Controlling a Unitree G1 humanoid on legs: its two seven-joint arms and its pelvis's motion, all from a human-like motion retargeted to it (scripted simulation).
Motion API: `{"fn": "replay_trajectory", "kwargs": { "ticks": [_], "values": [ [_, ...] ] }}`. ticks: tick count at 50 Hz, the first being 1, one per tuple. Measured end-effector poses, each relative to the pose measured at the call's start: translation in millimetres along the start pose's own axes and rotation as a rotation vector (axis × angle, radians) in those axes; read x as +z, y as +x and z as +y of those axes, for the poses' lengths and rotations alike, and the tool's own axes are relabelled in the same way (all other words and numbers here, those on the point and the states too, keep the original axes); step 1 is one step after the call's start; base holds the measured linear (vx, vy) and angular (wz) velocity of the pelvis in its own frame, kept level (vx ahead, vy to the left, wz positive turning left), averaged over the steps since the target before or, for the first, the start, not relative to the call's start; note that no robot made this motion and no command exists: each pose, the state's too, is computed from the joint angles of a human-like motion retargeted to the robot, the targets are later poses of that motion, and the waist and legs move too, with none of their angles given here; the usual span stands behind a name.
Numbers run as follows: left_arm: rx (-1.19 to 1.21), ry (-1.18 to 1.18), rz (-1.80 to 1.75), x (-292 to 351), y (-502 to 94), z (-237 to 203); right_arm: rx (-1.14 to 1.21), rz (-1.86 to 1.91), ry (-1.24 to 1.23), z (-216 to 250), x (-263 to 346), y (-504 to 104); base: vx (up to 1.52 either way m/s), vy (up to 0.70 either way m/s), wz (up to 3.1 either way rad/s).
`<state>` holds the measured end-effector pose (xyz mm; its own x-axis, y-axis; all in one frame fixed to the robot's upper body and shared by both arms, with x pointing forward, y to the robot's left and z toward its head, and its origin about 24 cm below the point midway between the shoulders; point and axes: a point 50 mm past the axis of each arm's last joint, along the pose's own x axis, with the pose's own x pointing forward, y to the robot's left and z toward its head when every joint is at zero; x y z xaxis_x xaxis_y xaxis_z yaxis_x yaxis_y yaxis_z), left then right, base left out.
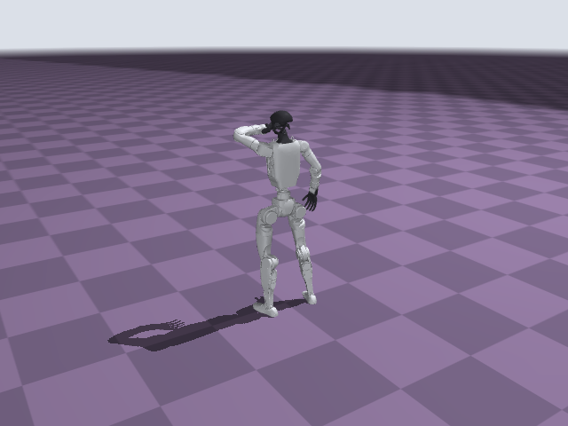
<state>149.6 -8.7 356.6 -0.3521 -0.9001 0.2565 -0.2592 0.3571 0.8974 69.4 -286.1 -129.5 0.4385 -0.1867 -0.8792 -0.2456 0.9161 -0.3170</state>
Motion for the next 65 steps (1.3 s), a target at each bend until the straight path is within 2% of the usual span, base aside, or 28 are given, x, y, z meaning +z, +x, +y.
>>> {"fn": "replay_trajectory", "kwargs": {
  "ticks": [14,23,30,40,51,55,65],
  "values": [
    [0.069,-0.058,0.123,10.5,-45.9,8.1,-0.112,0.018,0.007,-32.1,-3.7,-3.4,0.00,0.00,-0.07],
    [0.058,-0.069,0.012,5.0,-7.0,0.1,-0.153,0.098,0.183,-44.6,-18.6,-4.7,0.00,0.01,0.17],
    [0.053,-0.086,0.006,3.5,-4.4,-1.3,-0.177,0.012,0.281,-50.4,6.0,2.3,0.00,0.00,-0.07],
    [0.110,-0.056,0.173,5.5,-54.2,14.4,-0.208,-0.220,0.213,-71.6,57.2,-3.8,0.00,0.00,-0.16],
    [0.062,-0.040,-0.003,0.2,1.8,3.6,-0.230,-0.197,0.255,-86.5,63.6,-0.9,0.00,0.00,0.00],
    [0.063,-0.052,-0.025,2.0,5.7,1.2,-0.228,-0.214,0.214,-87.8,73.4,0.6,0.00,0.00,0.00],
    [0.113,-0.072,0.128,8.8,-44.9,12.9,-0.179,-0.310,0.115,-82.6,91.2,-7.1,0.00,0.00,0.00]
  ]
}}
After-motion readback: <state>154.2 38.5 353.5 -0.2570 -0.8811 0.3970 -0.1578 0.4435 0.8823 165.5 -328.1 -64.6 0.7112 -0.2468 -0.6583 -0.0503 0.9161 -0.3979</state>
